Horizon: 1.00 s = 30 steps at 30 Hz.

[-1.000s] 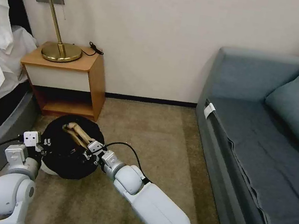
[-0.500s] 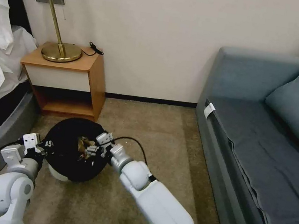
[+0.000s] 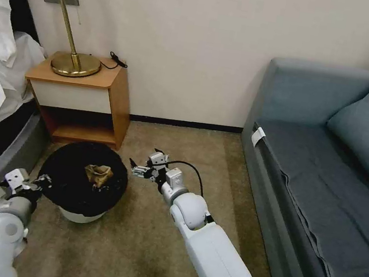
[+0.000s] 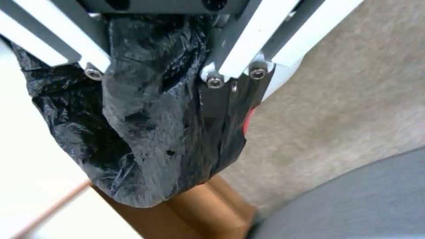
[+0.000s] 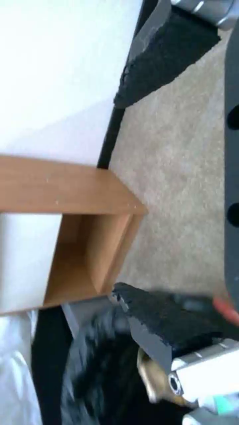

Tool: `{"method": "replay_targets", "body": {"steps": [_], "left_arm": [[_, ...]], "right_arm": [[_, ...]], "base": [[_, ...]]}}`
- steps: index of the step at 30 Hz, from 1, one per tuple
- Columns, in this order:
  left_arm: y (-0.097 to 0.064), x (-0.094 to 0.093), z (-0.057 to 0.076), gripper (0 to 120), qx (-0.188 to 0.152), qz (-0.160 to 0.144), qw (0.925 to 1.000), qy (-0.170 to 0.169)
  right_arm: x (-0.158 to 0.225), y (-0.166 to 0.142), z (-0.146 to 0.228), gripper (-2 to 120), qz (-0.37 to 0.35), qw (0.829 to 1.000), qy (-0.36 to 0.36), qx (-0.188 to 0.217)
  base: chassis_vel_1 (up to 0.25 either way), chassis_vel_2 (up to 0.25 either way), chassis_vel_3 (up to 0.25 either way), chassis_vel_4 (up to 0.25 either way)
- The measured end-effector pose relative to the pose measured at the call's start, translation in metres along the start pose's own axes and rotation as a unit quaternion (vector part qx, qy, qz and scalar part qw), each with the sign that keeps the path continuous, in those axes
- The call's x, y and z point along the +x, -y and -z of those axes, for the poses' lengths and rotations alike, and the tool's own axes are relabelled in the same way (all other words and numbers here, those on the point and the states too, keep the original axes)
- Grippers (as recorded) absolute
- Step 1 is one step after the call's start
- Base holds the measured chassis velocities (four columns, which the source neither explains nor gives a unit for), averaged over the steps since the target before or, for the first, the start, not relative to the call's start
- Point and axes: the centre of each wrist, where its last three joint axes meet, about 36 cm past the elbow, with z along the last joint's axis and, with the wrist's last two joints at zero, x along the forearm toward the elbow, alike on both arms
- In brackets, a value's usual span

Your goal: Pick up the trash bin, then pick up the garbage on the floor and place it into the trash bin.

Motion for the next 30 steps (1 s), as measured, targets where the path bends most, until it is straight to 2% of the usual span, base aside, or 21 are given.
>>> {"method": "replay_targets", "body": {"steps": [3,4,6,9,13,14,18,20,23,24,27,28,30], "left_arm": [[-0.016,-0.009,0.0,5,0.03,0.016,0.9994,-0.008],[-0.016,-0.009,0.0,5,0.03,0.016,0.9994,-0.008],[-0.027,-0.015,-0.004,5,0.061,0.012,0.9977,-0.026],[-0.029,-0.018,-0.006,5,0.081,0.003,0.9957,-0.045],[-0.03,-0.029,-0.01,19,0.092,0.013,0.9938,-0.061],[-0.03,-0.029,-0.01,19,0.092,0.013,0.9938,-0.061],[-0.034,-0.03,-0.011,37,0.064,0.038,0.9955,-0.059],[-0.036,-0.029,-0.012,42,0.052,0.046,0.9961,-0.055],[-0.038,-0.022,-0.012,55,0.004,0.075,0.9967,-0.032],[-0.038,-0.022,-0.012,55,0.004,0.075,0.9967,-0.032],[-0.041,-0.013,-0.006,71,-0.038,0.097,0.9945,-0.006],[-0.041,-0.013,-0.006,71,-0.038,0.097,0.9945,-0.006],[-0.042,-0.008,-0.002,79,-0.054,0.106,0.9929,0.007]], "right_arm": [[0.002,0.005,0.0,100,-0.007,1.0,0.004,-0.007],[0.002,0.005,0.0,100,-0.007,1.0,0.004,-0.007],[0.004,0.003,-0.003,100,-0.003,1.0,0.002,-0.011],[0.006,0.0,-0.005,100,0.002,1.0,0.001,-0.015],[0.005,-0.005,-0.006,100,0.006,1.0,0.002,-0.025],[0.005,-0.005,-0.006,100,0.006,1.0,0.002,-0.025],[0.007,-0.005,-0.01,100,0.007,1.0,0.002,-0.027],[0.007,-0.004,-0.012,100,0.006,1.0,0.001,-0.027],[0.008,-0.005,-0.016,100,0.007,1.0,0.001,-0.027],[0.008,-0.005,-0.016,100,0.007,1.0,0.001,-0.027],[0.008,-0.009,-0.017,100,0.009,1.0,0.003,-0.029],[0.008,-0.009,-0.017,100,0.009,1.0,0.003,-0.029],[0.008,-0.011,-0.018,100,0.011,0.999,0.004,-0.031]], "base": [[0.0,0.0,0.0,0.0],[0.0,0.0,0.0,0.0],[0.0,0.0,0.0,0.0],[0.0,0.0,0.0,0.0],[0.0,0.0,0.0,0.0],[0.0,0.0,0.0,0.0],[0.0,0.0,0.0,0.0],[0.0,0.0,0.0,0.0],[0.0,0.0,0.0,0.0],[0.0,0.0,0.0,0.0],[0.0,0.0,0.0,0.0],[0.0,0.0,0.0,0.0],[0.0,0.0,0.0,0.0]]}}
